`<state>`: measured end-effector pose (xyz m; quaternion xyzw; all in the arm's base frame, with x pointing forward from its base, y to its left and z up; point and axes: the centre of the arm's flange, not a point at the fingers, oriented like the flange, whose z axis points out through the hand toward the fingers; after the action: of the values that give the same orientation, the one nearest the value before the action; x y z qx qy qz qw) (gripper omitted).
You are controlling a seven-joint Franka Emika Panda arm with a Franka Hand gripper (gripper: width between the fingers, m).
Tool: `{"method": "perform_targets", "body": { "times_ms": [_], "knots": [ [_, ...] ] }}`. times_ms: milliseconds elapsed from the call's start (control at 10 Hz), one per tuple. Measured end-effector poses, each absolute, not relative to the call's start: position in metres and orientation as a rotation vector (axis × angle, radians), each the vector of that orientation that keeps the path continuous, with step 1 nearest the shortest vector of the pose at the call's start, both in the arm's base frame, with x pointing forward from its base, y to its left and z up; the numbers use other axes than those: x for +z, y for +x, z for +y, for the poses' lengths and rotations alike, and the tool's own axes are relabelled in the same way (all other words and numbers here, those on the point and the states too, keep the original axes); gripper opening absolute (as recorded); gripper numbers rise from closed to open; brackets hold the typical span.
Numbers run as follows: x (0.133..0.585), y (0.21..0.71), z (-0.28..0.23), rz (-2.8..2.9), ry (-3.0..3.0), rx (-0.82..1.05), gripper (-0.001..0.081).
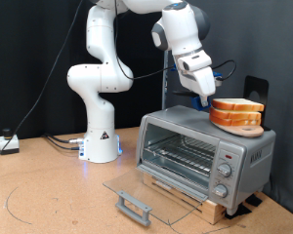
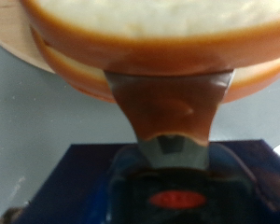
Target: Make a piece of toast with the oven
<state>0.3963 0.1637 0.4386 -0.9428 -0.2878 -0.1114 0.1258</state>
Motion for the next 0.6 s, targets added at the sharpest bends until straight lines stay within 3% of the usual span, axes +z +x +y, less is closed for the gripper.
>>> {"method": "perform_targets", "body": {
  "times_ms": [600],
  "knots": [
    [0.453,0.401,0.147,-0.733,-2.652,-0.393,0.0405]
  ]
}}
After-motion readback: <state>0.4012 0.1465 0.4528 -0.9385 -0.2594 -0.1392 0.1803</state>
